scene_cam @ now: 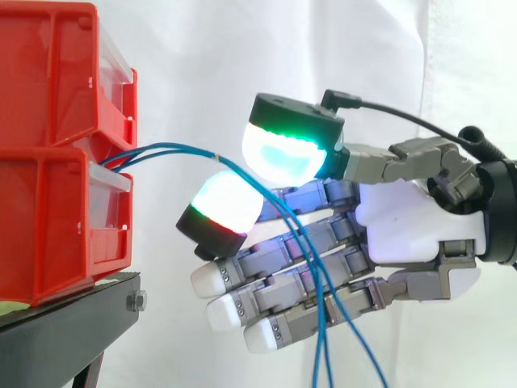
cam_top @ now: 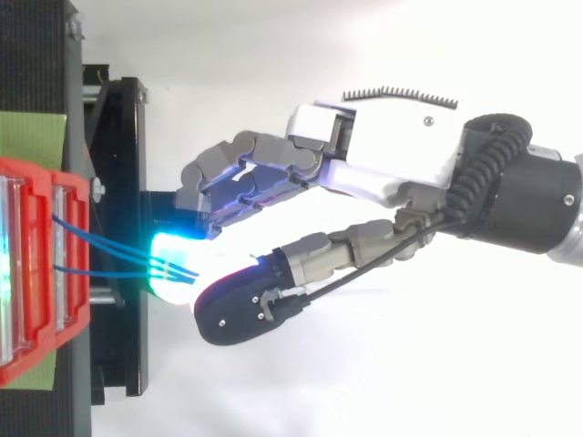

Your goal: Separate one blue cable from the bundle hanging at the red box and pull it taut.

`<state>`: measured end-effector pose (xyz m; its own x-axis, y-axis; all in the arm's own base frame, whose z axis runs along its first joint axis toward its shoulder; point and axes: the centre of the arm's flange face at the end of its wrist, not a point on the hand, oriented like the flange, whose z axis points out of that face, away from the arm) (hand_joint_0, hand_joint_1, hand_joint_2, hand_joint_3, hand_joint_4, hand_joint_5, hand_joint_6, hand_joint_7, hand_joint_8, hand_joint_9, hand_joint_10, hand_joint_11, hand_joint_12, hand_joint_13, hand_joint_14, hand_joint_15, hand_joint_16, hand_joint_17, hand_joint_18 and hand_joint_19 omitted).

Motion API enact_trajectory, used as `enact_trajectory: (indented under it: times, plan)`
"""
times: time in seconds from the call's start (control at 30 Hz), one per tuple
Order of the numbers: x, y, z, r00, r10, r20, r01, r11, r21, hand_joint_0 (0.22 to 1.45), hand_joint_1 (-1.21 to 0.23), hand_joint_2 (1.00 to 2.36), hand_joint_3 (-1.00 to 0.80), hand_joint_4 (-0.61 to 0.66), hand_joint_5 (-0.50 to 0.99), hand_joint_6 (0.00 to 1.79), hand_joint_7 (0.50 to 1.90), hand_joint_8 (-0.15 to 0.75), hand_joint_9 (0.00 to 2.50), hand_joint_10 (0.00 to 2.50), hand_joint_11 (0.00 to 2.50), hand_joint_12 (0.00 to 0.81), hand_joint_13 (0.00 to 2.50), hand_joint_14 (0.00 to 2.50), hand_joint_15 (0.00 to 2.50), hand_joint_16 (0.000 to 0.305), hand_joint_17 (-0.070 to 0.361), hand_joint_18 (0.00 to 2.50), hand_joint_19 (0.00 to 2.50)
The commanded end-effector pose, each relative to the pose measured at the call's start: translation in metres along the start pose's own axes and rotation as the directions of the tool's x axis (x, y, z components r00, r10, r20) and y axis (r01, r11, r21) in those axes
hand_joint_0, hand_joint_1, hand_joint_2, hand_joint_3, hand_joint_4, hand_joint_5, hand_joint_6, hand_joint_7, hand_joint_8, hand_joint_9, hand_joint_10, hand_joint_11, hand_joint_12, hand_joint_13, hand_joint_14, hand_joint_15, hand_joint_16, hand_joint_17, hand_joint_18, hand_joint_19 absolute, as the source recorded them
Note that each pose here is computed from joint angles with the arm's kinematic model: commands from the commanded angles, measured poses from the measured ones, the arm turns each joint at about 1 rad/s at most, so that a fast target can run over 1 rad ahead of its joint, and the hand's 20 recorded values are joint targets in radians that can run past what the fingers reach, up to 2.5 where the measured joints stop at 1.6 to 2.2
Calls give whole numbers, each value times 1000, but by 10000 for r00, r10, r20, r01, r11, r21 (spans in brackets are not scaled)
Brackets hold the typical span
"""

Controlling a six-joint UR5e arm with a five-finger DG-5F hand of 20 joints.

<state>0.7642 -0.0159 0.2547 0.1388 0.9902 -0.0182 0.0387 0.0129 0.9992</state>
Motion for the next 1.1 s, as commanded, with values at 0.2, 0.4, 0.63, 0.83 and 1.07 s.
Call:
enact_trajectory:
  times: [0.2,0.4,0.63,0.83,1.07]
  plan:
    - [-3,9,-2,9997,26,245,-24,10000,-89,627,-760,1002,-474,194,-202,924,826,340,640,9,404,355,655,10,289,40,91,571,300]
    - [-3,9,-2,9994,48,336,-44,9999,-104,581,-717,1000,-500,191,-199,918,798,345,665,9,412,359,676,12,316,41,92,587,324]
    - [-8,10,2,9946,544,884,-503,9976,-478,553,-806,1000,-500,156,-185,889,828,348,726,11,437,362,718,11,335,43,96,645,338]
    - [-8,8,3,9935,572,988,-518,9971,-566,694,-830,1006,-441,32,-183,913,961,342,774,13,482,353,752,13,342,40,91,681,357]
    - [-7,-1,6,9935,625,954,-574,9968,-557,752,-864,1015,-323,-9,-193,940,1121,341,813,13,547,351,784,14,372,40,91,712,373]
